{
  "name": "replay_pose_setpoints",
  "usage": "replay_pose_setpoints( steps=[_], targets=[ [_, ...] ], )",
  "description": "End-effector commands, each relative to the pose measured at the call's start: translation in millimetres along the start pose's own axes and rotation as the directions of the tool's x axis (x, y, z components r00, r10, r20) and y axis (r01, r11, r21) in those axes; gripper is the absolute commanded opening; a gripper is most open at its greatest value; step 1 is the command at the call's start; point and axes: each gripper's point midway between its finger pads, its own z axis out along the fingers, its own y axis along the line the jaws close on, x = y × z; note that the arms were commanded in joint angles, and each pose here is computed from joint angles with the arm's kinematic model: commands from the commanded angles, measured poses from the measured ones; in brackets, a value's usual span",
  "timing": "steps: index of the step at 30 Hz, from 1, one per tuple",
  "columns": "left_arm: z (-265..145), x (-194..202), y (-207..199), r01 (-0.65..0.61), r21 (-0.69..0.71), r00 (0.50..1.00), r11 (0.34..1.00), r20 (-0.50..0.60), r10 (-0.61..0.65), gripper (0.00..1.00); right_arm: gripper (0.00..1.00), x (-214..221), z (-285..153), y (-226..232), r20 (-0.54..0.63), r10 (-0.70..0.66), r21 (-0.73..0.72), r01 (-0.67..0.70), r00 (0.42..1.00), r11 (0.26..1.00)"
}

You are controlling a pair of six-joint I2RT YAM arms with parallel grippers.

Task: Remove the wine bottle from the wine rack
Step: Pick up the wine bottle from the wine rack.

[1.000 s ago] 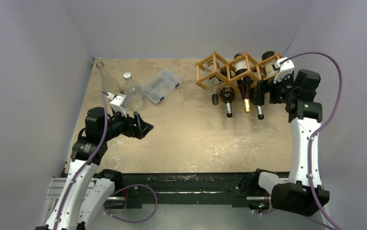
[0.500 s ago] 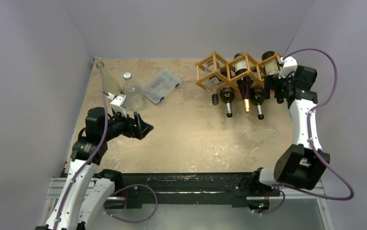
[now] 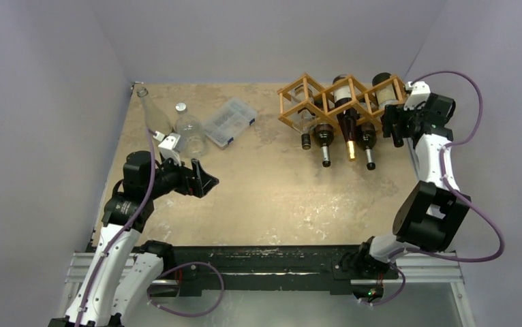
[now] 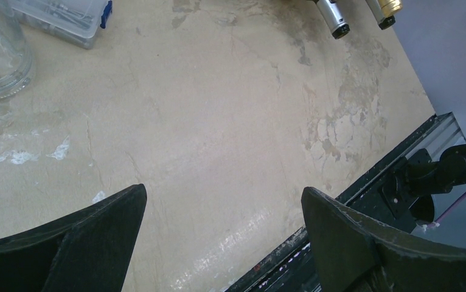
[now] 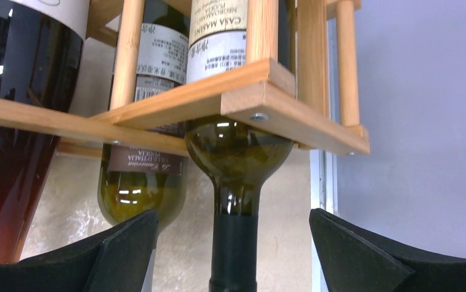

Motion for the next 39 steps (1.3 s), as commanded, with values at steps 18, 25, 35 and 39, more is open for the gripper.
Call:
replay_pose_setpoints(
  steps=[18, 25, 35, 39],
  targets=[
    [-0.1, -13.2, 11.8, -0.001, -0.039, 0.999, 0.999, 0.033, 0.003, 1.0, 0.83, -0.2, 37.2, -9.1, 0.041, -0.065, -0.034, 0.066, 0.997, 0.997],
    [0.7, -12.6, 13.5, 0.003, -0.043, 1.0, 0.999, 0.029, -0.001, 1.0, 0.78, 2.4, 42.7, -8.3, 0.048, -0.071, -0.041, 0.073, 0.996, 0.997],
    [0.7, -12.7, 13.9, 0.002, -0.044, 1.0, 0.999, 0.029, -0.001, 1.0, 0.7, 5.0, 47.9, -2.6, 0.052, -0.061, -0.075, 0.065, 0.997, 0.995],
    [0.5, -12.6, 14.2, 0.003, -0.045, 1.0, 0.999, 0.03, -0.002, 1.0, 0.67, 9.8, 50.8, 0.4, 0.047, -0.056, -0.087, 0.06, 0.997, 0.994]
  ],
)
